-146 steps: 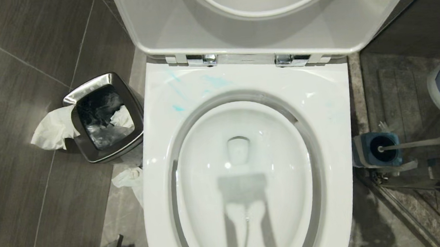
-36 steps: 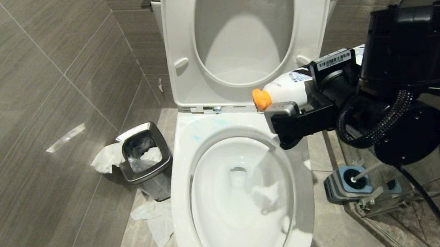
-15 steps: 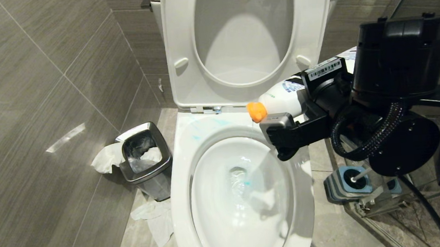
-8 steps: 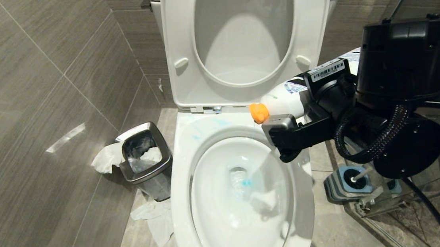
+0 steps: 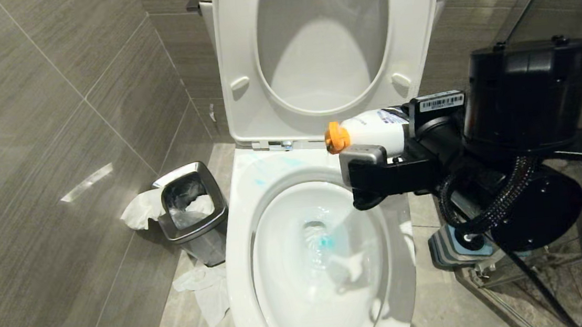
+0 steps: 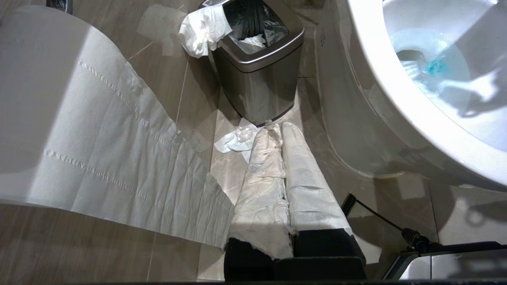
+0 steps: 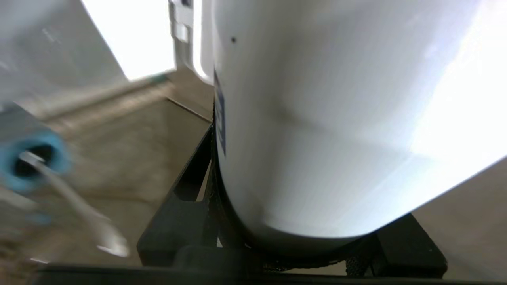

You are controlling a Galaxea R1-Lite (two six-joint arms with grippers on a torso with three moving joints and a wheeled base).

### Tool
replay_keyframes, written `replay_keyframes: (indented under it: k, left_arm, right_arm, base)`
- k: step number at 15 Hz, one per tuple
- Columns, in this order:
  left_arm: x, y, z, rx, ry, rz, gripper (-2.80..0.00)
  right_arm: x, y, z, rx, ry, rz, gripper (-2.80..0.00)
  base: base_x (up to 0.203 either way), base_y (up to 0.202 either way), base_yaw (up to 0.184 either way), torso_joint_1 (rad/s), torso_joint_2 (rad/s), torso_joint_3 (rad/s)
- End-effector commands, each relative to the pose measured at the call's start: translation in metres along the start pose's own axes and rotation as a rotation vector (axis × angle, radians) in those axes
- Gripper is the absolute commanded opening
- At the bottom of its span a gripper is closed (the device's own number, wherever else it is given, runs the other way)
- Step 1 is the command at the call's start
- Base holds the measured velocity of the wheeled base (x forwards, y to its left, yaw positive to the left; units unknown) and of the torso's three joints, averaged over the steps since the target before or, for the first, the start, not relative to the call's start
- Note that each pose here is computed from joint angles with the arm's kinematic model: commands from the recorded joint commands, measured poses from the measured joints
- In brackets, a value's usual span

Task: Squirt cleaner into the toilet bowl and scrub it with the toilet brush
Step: Pour in the cleaning agent, then place the cleaning agent on the floor

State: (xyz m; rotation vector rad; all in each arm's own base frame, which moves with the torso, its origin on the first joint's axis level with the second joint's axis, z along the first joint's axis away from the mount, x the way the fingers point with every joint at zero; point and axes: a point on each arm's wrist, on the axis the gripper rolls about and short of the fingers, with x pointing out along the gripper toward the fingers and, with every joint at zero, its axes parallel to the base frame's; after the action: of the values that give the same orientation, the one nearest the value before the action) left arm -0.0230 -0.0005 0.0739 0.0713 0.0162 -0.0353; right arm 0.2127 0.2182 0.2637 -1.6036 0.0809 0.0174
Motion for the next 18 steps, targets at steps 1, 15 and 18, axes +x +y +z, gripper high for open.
replay_keyframes:
  k: [1,15,18]
  left_arm:
    - [0.000,0.000,0.000,0.001,0.001,-0.001,-2.80]
    - [0.000,0.000,0.000,0.001,0.002,0.001,-2.80]
    - [0.000,0.000,0.000,0.001,0.003,0.001,-2.80]
  right_arm:
    - [-0.001,0.005,0.005,0.165,-0.007,0.010,-2.80]
    - [-0.030,-0.044,-0.053,0.587,0.034,-0.121,-2.80]
    - [-0.033,-0.026,-0.062,0.652,0.053,-0.093,-2.80]
  base:
    - [0.000,0.000,0.000,0.000,0.00,0.000]
    - [0.000,0.000,0.000,0.000,0.00,0.000]
    - [0.000,0.000,0.000,0.000,0.00,0.000]
